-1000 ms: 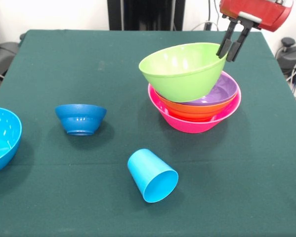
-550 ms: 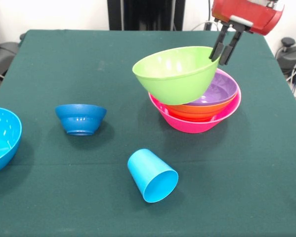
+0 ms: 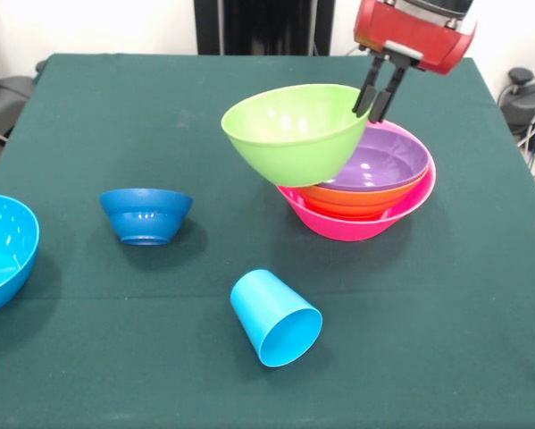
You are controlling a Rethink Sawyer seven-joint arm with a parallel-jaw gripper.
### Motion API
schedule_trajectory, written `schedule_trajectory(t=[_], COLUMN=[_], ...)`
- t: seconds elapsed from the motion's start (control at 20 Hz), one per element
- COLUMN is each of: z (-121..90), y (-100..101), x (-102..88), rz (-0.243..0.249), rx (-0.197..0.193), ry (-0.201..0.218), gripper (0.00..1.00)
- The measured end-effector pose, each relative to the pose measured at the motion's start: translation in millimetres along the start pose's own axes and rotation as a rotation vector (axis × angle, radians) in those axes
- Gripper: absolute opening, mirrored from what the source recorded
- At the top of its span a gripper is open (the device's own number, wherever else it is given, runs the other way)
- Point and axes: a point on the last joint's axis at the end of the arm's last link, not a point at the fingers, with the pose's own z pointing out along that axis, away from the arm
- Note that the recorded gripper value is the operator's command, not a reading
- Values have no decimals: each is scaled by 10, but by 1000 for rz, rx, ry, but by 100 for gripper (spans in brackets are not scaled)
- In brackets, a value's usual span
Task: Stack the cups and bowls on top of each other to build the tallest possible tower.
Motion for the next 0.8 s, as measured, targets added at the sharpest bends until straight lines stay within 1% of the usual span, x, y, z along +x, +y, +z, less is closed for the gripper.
schedule_trajectory(t=[0.05,0.25,0.8], z=[24,56,20], y=[-14,-36,-5], x=[45,118,131], rz=[0,0,-4], rx=[2,7,4], ry=[7,22,19], gripper=[0,0,0])
